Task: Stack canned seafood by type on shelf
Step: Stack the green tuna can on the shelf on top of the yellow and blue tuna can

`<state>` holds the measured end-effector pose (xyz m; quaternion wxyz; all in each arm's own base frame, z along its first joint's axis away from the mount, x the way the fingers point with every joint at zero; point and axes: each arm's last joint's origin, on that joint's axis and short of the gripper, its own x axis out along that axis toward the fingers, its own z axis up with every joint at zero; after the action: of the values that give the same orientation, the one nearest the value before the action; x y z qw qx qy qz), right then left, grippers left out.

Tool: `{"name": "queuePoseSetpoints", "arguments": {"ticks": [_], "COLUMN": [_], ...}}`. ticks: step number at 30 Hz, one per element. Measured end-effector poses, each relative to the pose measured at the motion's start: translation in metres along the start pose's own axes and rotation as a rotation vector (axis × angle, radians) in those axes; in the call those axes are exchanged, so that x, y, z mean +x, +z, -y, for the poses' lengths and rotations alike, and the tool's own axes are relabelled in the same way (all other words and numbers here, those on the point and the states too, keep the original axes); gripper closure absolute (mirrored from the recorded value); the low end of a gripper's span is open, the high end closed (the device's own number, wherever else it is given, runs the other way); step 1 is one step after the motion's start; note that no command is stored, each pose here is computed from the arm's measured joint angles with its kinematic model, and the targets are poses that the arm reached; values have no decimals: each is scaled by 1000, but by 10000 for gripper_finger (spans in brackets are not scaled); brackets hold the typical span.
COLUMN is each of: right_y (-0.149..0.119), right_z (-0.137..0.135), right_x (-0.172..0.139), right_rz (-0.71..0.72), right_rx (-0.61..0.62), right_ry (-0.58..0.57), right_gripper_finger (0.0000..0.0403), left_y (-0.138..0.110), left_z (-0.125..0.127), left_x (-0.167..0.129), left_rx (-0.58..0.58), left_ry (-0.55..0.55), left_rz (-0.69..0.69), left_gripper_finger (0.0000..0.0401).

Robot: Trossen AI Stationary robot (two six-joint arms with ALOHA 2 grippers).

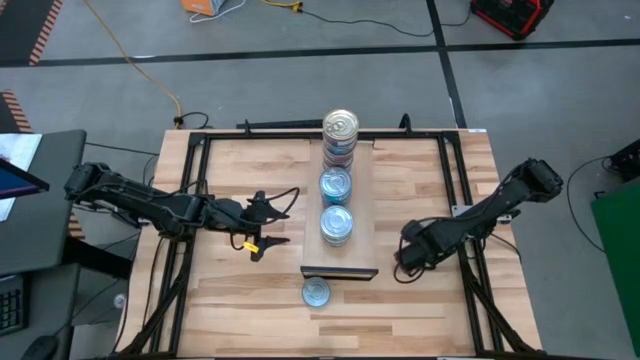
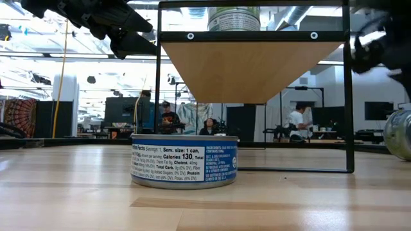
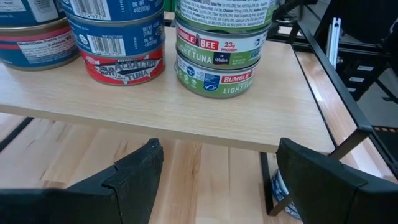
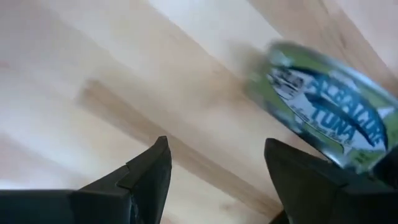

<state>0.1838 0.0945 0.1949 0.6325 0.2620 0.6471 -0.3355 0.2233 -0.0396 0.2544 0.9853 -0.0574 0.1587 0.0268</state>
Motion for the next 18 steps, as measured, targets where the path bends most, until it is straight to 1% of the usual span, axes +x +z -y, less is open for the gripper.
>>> {"name": "queuePoseSetpoints", "arguments": {"ticks": [3, 5, 7, 10, 12, 16, 18], "right_y": [4, 7, 11, 19, 26, 42, 48], "right_z": [-6, -8, -7, 2, 7, 12, 16], "right_x": [-13, -20, -22, -21, -19, -17, -17], "right_rz": [82, 157, 199, 175, 149, 79, 33], "right_rx": [-78, -141, -207, -292, -363, -497, -540], "right_ry": [26, 19, -6, -82, -113, -92, -71], "right_gripper_finger": [117, 117, 117, 117, 117, 117, 117], "left_y": [0, 0, 0, 0, 0, 0, 0], "left_z": [0, 0, 0, 0, 0, 0, 0], "left_x": [0, 0, 0, 0, 0, 0, 0], "left_rx": [0, 0, 0, 0, 0, 0, 0], "left_ry": [4, 4, 5, 1, -1, -3, -4], "left_rz": [1, 1, 1, 0, 0, 0, -1], "left_gripper_finger": [99, 99, 99, 99, 99, 99, 99]}}
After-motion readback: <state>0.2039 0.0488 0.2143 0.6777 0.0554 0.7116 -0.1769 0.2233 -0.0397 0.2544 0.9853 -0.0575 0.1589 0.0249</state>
